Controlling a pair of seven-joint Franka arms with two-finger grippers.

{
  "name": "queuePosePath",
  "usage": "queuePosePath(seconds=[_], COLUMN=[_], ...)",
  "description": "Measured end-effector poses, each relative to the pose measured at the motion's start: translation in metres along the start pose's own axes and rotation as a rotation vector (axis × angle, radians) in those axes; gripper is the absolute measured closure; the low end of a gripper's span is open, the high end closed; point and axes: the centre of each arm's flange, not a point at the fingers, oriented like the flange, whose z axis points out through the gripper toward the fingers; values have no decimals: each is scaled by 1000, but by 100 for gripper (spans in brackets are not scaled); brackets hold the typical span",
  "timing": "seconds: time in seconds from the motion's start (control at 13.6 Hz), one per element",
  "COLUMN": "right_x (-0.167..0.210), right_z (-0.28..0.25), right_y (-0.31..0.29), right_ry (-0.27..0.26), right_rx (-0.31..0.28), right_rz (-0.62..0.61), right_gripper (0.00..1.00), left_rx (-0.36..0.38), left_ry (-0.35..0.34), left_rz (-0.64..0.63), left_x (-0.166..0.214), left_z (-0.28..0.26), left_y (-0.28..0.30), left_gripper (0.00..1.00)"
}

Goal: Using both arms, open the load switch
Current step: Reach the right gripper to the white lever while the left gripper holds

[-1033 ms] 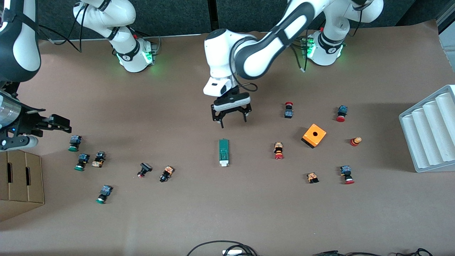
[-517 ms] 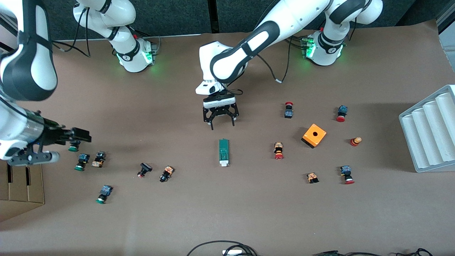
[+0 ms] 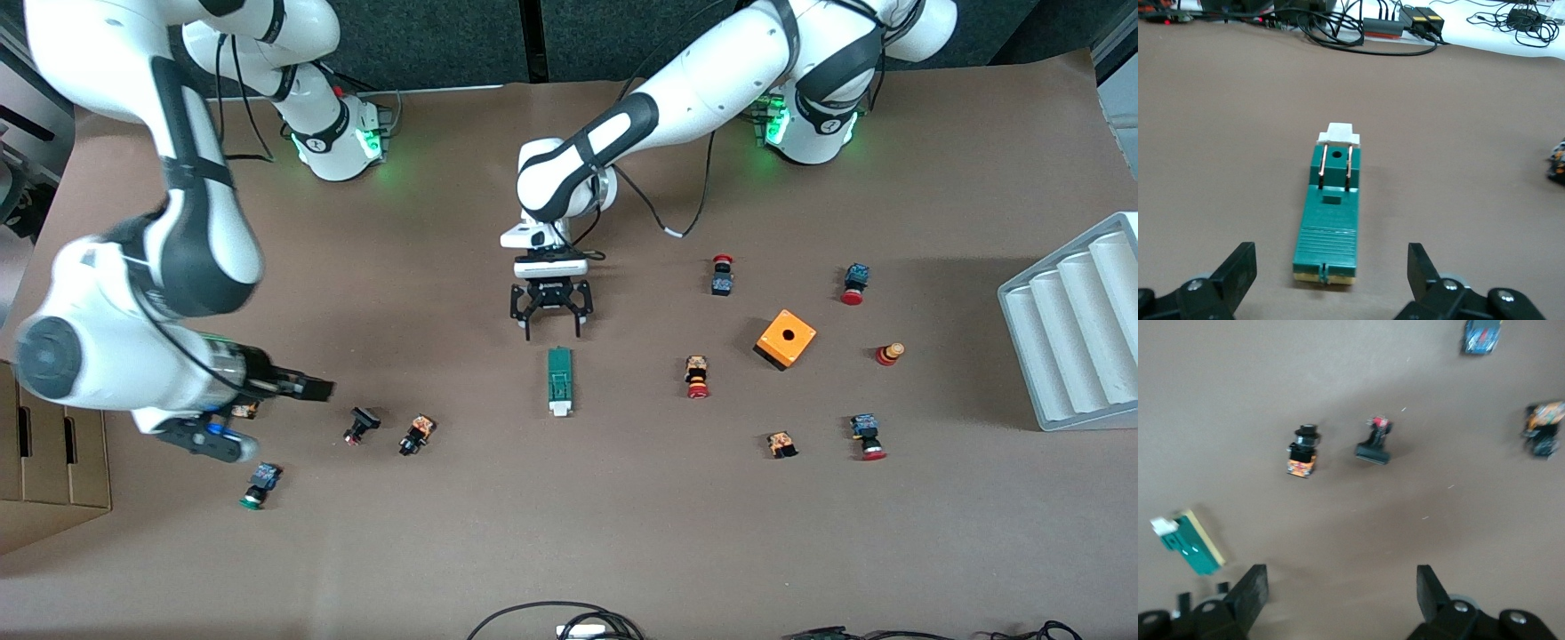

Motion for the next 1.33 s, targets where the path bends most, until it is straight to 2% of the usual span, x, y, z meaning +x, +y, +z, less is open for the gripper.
queuePosePath(seconds=[0.37, 0.52, 0.89, 1.11, 1.33], right_x=[-17, -33, -52, -56, -61], right_z=[62, 92, 133, 165, 200], right_y=[-87, -126, -187, -214, -236], right_ry=[-41, -73, -120, -88, -47], right_rx=[9, 48, 138, 191, 245], right_rz=[291, 416, 725, 859, 928], right_gripper=[1, 1, 1, 1, 2], left_rx=[-5, -12, -16, -25, -36], left_ry=[71, 79, 147, 203, 231], left_rz=[56, 37, 4, -14, 12], left_x=[-33, -38, -63, -73, -78], left_z=[10, 10, 13, 14, 16], left_y=[-6, -6, -12, -14, -14], left_gripper=[0, 0, 0, 0, 0])
